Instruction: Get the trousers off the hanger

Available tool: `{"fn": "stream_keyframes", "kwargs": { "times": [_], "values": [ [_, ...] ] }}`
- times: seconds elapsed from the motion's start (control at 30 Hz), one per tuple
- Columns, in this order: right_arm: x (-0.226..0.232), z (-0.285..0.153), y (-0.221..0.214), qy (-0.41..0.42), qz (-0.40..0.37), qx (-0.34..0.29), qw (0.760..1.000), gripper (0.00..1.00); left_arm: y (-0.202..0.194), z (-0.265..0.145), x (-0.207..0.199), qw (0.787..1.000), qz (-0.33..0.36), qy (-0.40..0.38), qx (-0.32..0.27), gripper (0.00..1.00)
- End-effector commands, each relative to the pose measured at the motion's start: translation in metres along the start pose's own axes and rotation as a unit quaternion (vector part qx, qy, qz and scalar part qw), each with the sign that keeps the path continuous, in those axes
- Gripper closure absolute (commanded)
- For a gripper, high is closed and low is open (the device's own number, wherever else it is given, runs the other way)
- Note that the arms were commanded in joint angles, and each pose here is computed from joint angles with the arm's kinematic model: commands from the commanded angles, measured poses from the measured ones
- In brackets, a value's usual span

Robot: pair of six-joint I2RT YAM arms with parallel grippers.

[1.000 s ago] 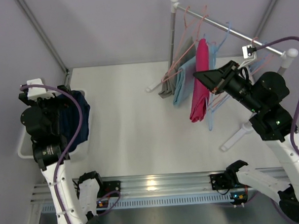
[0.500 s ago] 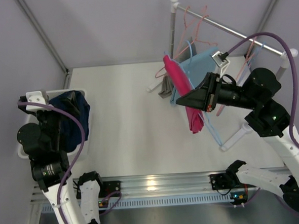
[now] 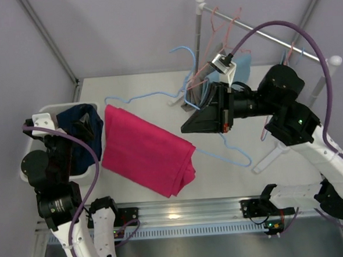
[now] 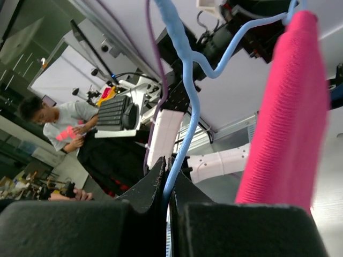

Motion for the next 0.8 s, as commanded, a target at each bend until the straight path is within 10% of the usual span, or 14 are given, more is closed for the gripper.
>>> {"fn": "stream_keyframes", "kwargs": {
  "times": [0.0, 0.47, 0.77],
  "values": [
    [0.022, 0.02, 0.053, 0.051, -0.103, -0.103, 0.988, 1.0, 0.004, -0.004, -0.004, 1.0, 0.0, -0.015, -0.005, 0.01],
    [-0.083, 0.093, 0.13, -0.078, 0.0, -0.232, 0.97, 1.0, -0.004, 0.01, -0.023, 0.991, 0.012, -0.135, -0.003, 0.02],
    [-0.087, 0.102, 0.176, -0.085, -0.079, -0.334, 0.935, 1.0, -0.025, 0.042, -0.043, 0.958, -0.038, -0.286, -0.002, 0.04]
  ]
}}
Point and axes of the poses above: each gripper's point midway between its finger pads, its own z axis out along the fingers, its own x axis along the line the jaws close on, y = z × x, the point moved 7 cm from there along -z, back along the fingers
